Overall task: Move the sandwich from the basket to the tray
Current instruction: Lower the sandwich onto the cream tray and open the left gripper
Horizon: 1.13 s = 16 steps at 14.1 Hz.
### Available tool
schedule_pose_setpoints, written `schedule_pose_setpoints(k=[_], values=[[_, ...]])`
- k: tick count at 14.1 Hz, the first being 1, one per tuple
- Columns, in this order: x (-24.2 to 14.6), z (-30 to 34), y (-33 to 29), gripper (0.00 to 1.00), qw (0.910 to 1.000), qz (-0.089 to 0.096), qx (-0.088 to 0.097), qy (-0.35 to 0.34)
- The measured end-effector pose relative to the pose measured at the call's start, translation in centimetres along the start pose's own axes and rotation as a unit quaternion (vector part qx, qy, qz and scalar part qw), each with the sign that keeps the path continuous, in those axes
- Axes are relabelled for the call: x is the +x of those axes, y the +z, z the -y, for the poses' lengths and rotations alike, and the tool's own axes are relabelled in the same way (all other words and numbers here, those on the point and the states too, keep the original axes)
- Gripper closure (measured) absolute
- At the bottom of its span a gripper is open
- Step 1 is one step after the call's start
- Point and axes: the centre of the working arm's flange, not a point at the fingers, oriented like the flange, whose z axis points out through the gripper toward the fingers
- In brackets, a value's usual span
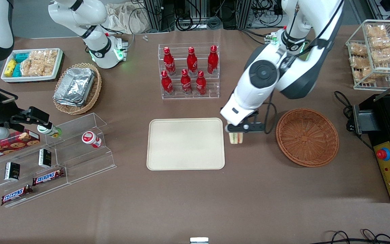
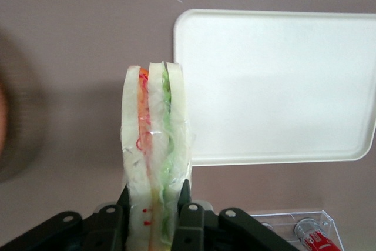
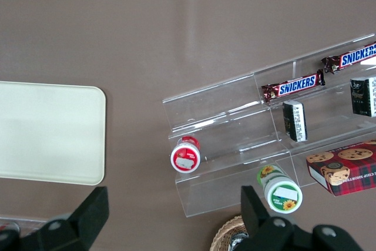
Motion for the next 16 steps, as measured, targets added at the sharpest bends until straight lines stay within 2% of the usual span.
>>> schedule_pose_setpoints(k=[5, 8, 12, 13, 16], values=[[0.3, -3.7, 7.8, 0.67, 0.9996, 0.006, -0.027, 0.003], [1.5, -3.6, 11.3, 0.67, 0.999, 0.001, -0.043, -0.004], [2.3, -3.4, 14.8, 0.59, 0.9992, -0.005, -0.041, 0.002], [2.3, -3.3, 15.3, 0.56, 0.9991, -0.005, -0.041, 0.002], [2.6, -3.2, 15.5, 0.29, 0.9991, -0.005, -0.042, -0.001]])
